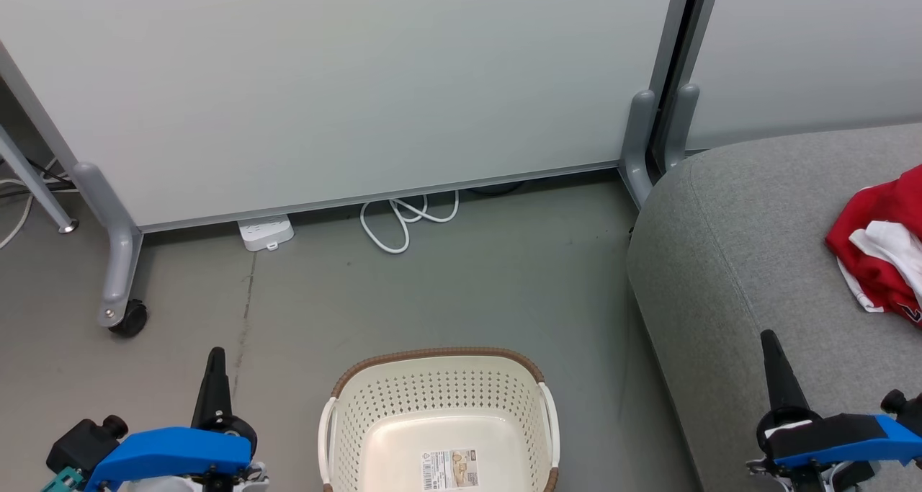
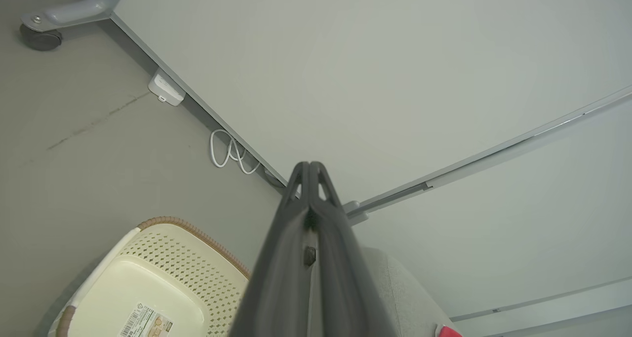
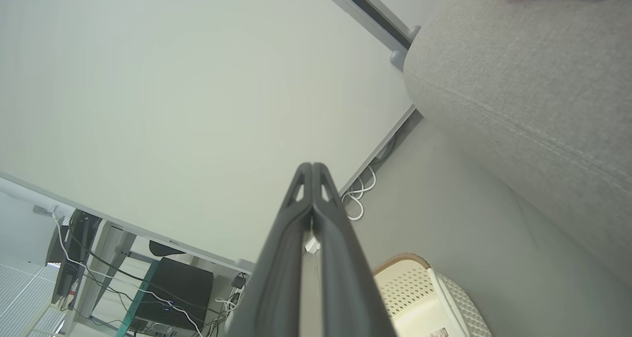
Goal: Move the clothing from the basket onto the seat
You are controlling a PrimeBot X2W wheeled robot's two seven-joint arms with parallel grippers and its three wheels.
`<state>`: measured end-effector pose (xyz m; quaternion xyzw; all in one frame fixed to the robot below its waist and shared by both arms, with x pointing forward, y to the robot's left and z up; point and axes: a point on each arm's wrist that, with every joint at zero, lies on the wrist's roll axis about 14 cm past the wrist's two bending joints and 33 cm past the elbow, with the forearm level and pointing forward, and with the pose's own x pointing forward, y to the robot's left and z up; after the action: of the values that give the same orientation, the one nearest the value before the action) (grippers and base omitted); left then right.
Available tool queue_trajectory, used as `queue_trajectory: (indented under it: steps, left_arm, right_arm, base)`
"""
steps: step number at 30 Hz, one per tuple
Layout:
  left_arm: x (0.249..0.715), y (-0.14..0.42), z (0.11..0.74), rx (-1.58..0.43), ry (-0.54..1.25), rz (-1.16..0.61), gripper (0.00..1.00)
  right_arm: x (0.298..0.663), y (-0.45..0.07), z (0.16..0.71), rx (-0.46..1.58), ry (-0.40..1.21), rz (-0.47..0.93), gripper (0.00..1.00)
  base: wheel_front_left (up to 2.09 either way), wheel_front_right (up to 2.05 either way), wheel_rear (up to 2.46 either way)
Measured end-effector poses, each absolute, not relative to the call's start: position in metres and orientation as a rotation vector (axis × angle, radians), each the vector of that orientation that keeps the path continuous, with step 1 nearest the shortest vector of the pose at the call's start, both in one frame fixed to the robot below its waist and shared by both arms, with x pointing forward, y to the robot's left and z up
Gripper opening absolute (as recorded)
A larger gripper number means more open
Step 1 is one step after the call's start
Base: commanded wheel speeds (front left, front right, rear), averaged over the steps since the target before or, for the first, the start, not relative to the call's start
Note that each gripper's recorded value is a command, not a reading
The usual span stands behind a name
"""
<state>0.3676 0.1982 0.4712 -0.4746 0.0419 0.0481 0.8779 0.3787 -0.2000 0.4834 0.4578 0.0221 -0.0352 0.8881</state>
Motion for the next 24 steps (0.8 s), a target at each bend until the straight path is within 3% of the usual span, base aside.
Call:
queue_trajectory:
  steps: [24]
  left_arm:
    - [0.376, 0.199, 0.482, -1.230, 0.064, 0.082, 0.00]
  right_arm:
    - [0.382, -0.200, 0.489, 1.206, 0.041, -0.062, 0.00]
  base:
    - [0.00, 0.00, 0.00]
